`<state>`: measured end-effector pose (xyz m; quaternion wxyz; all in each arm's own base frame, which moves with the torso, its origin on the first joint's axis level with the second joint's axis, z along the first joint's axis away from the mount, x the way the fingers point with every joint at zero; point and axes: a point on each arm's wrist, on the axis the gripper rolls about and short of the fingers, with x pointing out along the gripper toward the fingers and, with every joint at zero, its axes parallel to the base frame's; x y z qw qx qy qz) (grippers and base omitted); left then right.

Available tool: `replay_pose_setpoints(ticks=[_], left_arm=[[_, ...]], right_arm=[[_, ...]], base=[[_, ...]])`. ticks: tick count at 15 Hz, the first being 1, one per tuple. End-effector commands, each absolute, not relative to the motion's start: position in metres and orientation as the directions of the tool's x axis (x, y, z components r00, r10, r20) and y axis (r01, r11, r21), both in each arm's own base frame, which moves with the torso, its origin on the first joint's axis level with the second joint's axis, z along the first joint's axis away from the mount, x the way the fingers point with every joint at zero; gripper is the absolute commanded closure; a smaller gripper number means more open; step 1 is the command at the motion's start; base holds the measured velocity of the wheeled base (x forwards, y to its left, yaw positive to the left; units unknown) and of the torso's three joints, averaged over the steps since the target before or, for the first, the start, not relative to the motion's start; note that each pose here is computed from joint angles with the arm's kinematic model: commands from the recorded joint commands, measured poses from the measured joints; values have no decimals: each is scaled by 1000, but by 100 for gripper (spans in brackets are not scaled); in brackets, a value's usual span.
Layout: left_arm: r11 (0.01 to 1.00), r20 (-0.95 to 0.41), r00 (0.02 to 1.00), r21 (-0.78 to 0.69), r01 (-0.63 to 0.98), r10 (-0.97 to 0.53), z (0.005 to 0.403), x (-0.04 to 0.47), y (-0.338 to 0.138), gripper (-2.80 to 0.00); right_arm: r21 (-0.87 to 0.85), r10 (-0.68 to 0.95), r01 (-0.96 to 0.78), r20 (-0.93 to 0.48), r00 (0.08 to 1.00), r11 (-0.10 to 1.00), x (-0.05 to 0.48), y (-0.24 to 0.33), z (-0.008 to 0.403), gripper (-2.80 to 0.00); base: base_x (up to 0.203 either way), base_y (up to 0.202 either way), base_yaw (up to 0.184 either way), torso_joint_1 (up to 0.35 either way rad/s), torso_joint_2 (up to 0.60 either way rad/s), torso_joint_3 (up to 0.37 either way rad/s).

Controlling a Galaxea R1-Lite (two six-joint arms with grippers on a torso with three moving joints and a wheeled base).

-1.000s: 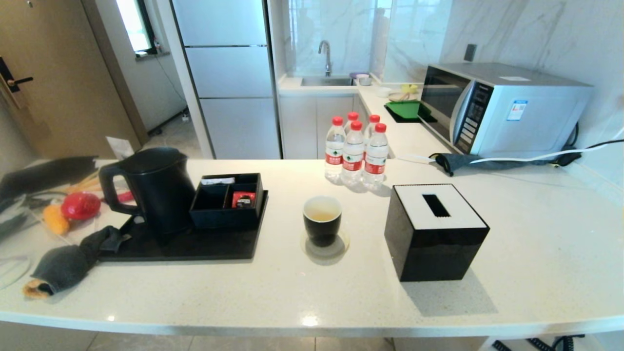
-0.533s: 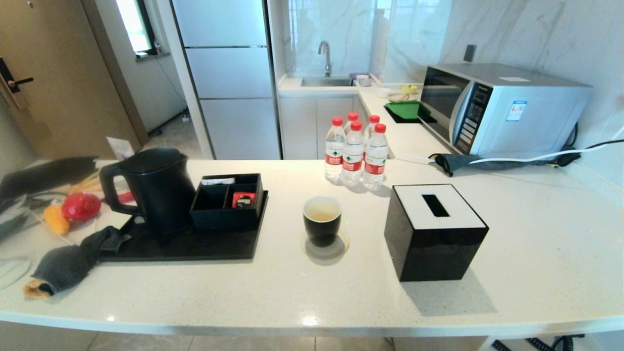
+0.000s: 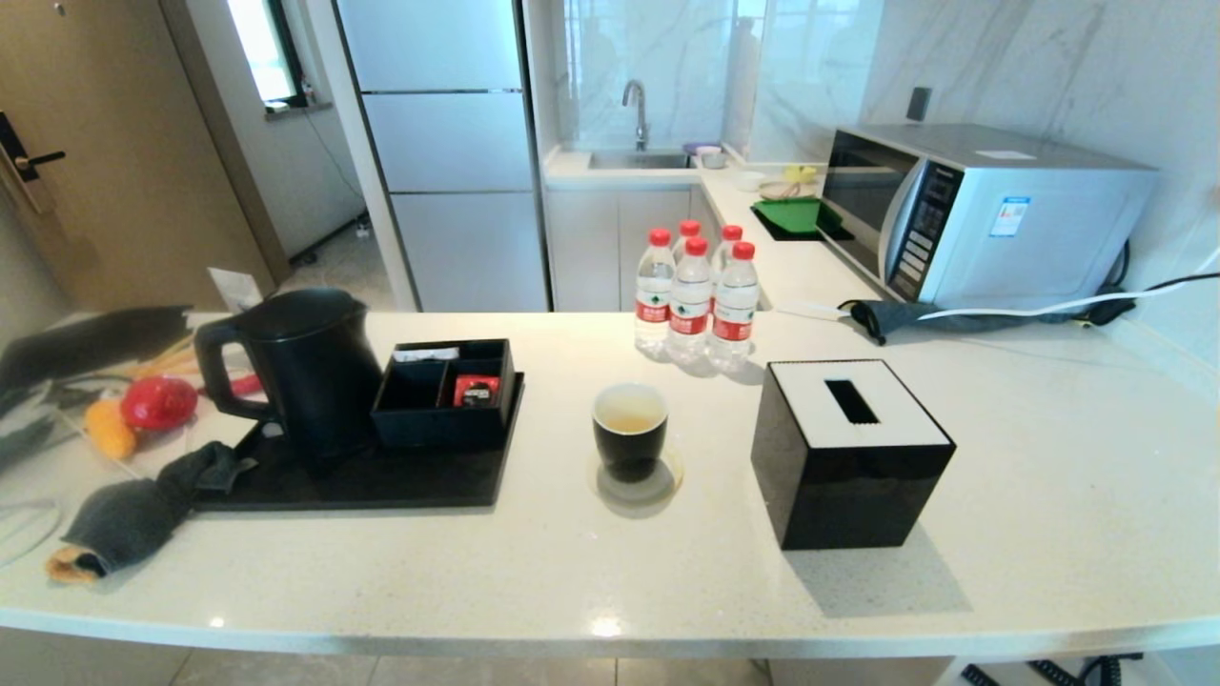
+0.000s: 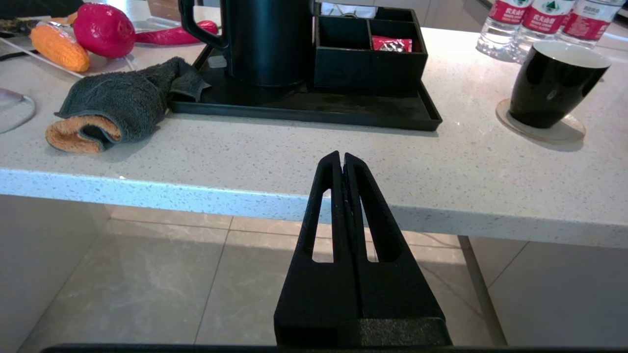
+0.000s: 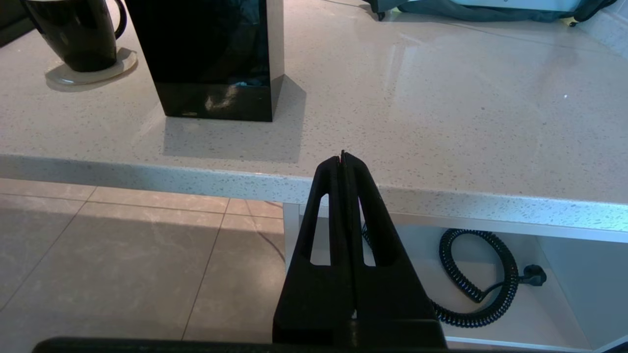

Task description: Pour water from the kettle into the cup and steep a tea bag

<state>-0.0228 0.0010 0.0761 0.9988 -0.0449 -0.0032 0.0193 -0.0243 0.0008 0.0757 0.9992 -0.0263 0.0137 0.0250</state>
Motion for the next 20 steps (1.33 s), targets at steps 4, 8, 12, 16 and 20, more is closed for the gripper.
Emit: replay_pose_setpoints(ticks=[4, 8, 12, 16, 20], left_arm=[[995, 5, 999, -91, -39, 40, 76, -23, 1, 0], [995, 5, 999, -91, -39, 40, 76, -23, 1, 0], [995, 5, 999, -91, -39, 40, 76, -23, 1, 0], [995, 5, 999, -91, -39, 40, 76, -23, 1, 0], [995, 5, 999, -91, -39, 40, 76, -23, 1, 0]], right_arm=[[-51, 49, -51, -31, 998, 997, -24, 1, 75, 0], [-51, 49, -51, -31, 998, 997, -24, 1, 75, 0], [-48, 49, -50, -31, 998, 998, -24, 1, 75, 0], [-50, 51, -52, -32, 998, 997, -24, 1, 75, 0], [-51, 49, -51, -31, 998, 997, -24, 1, 75, 0]], base=[[0, 0, 0, 0, 0, 0], [0, 0, 0, 0, 0, 0], [0, 0, 0, 0, 0, 0], [0, 0, 0, 0, 0, 0], [0, 0, 0, 0, 0, 0]])
